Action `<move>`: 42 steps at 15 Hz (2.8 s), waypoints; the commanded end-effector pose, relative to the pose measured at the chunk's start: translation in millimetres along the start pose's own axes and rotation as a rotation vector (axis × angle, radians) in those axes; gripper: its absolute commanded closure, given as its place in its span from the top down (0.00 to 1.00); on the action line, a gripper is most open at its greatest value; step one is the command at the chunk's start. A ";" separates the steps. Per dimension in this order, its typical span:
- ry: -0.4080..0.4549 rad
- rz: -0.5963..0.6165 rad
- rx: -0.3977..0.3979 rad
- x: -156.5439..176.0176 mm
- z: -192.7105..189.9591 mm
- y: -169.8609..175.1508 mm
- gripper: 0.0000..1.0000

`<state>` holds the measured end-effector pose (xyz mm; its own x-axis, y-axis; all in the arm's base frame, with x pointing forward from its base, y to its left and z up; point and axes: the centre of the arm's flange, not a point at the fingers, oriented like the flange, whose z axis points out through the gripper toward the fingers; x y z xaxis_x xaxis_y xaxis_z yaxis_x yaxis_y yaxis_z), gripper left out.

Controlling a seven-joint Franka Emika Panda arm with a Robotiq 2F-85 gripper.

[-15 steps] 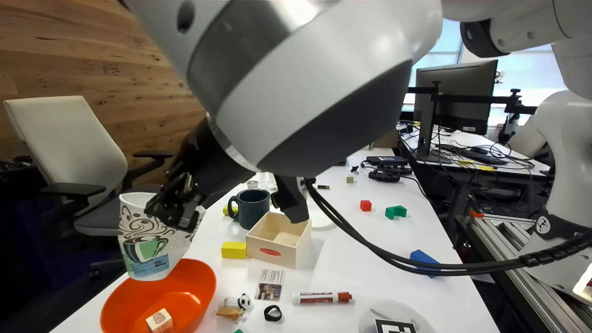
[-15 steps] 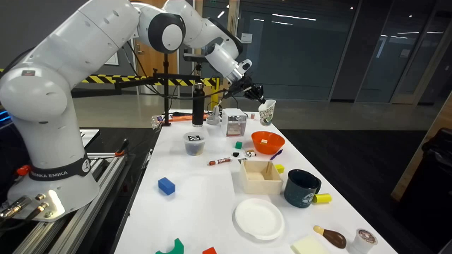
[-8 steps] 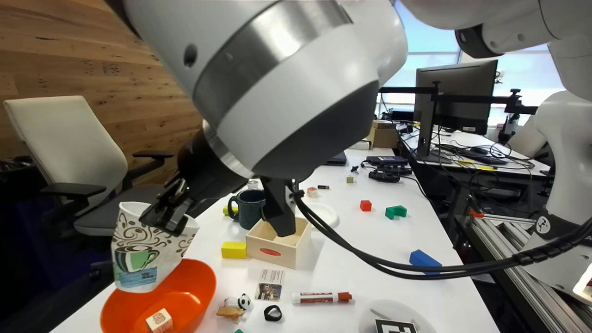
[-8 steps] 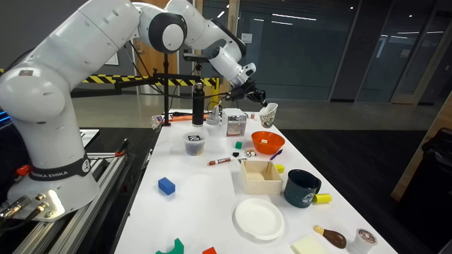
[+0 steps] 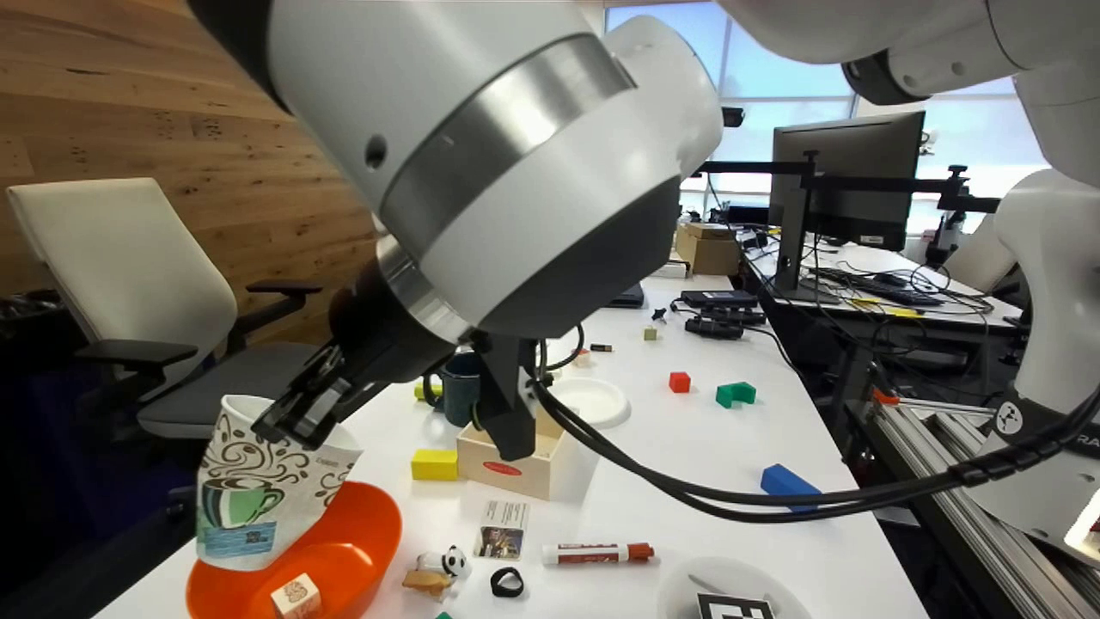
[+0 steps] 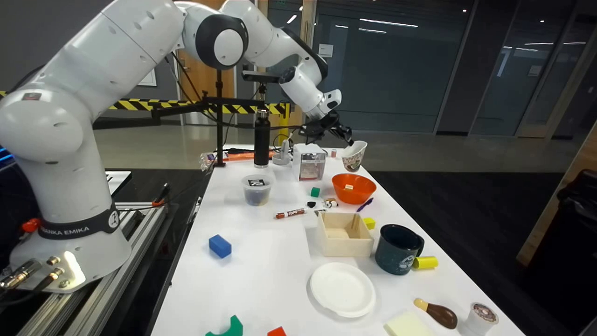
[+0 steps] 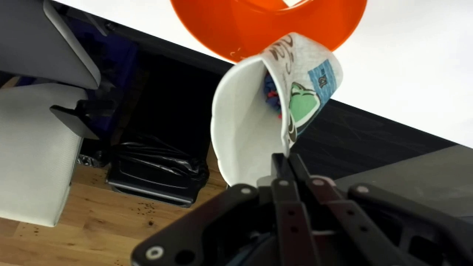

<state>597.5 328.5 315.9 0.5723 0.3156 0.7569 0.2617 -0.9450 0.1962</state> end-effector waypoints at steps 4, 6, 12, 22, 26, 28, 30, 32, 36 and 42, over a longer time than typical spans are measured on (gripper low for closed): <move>0.038 0.123 0.113 -11.0 -21.4 17.2 0.01; 0.047 0.145 0.132 -9.8 -23.2 19.0 0.01; 0.075 0.225 0.209 -9.2 -29.0 28.7 0.01; 0.094 0.407 0.355 -16.8 -25.5 48.6 0.01; 0.084 0.470 0.377 -26.9 -25.8 59.6 0.01; 0.086 0.493 0.387 -32.7 -26.4 67.2 0.01; 0.094 0.523 0.405 -38.6 -26.4 75.0 0.01; 0.103 0.548 0.425 -47.8 -26.1 81.0 0.01; 0.123 0.562 0.467 -68.3 -24.7 82.4 0.01; 0.148 0.536 0.520 -92.7 -30.8 73.6 0.01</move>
<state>568.3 231.0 274.0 0.6483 -0.2173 0.7298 0.2958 -0.8112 -0.5043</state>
